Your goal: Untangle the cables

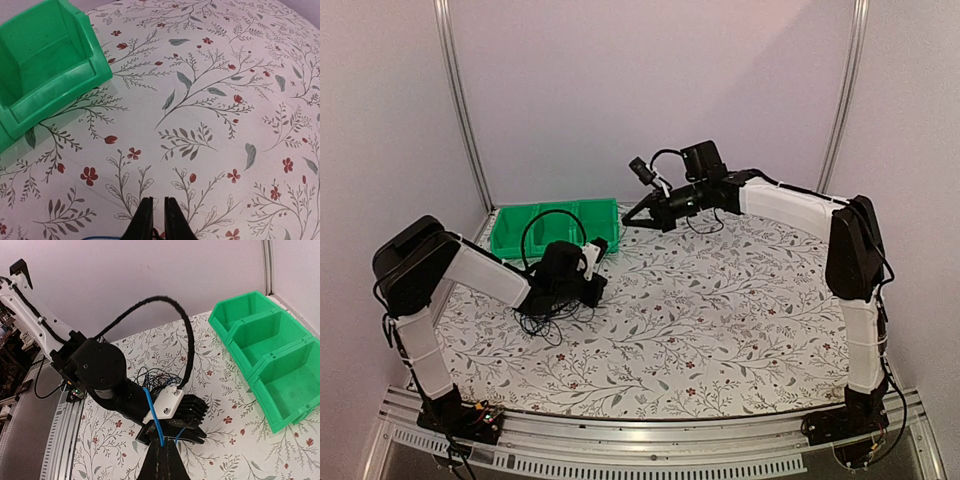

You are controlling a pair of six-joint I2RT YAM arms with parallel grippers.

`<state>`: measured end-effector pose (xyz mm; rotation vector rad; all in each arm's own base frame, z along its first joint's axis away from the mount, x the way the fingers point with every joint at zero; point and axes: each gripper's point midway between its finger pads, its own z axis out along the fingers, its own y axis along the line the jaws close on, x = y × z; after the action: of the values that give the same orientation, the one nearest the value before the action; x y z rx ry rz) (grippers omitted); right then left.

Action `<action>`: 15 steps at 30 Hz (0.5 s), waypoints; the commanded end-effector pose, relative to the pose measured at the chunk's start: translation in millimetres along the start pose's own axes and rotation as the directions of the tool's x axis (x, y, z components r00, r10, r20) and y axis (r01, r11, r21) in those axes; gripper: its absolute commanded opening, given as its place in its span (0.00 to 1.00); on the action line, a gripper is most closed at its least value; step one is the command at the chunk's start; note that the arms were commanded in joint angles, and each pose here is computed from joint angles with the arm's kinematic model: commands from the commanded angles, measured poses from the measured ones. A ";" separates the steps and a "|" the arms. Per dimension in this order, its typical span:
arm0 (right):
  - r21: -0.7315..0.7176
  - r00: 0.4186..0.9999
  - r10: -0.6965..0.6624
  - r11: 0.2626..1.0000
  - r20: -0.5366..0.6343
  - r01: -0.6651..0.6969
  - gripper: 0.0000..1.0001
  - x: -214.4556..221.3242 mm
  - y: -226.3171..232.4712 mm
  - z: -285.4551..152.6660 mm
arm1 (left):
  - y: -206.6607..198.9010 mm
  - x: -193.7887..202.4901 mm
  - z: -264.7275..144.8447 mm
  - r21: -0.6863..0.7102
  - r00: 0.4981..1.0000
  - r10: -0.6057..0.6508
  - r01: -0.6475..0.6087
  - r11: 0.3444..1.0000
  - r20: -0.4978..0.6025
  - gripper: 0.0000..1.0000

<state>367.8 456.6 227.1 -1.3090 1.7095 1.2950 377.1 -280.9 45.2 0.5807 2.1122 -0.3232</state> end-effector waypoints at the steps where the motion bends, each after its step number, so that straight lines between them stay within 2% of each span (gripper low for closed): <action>1: 0.146 0.945 -0.249 0.964 0.213 0.221 0.00 -135.3 35.4 -104.3 | 3.9 21.6 -8.1 -0.023 0.999 -0.025 0.024 0.999 -0.043 0.04; 7: 0.303 0.862 -0.395 0.904 0.319 0.302 0.00 -212.2 65.5 -183.7 | 6.0 53.1 -11.9 -0.027 0.991 -0.045 0.042 0.999 -0.123 0.03; 15: 0.414 0.781 -0.520 0.831 0.345 0.371 0.00 -246.8 97.3 -220.9 | 4.6 69.5 -19.6 -0.013 0.984 -0.069 0.068 0.998 -0.161 0.00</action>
<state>372.2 333.8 544.2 -1.0600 1.1307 0.9154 347.1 -255.2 9.9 0.5413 2.2321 -0.3082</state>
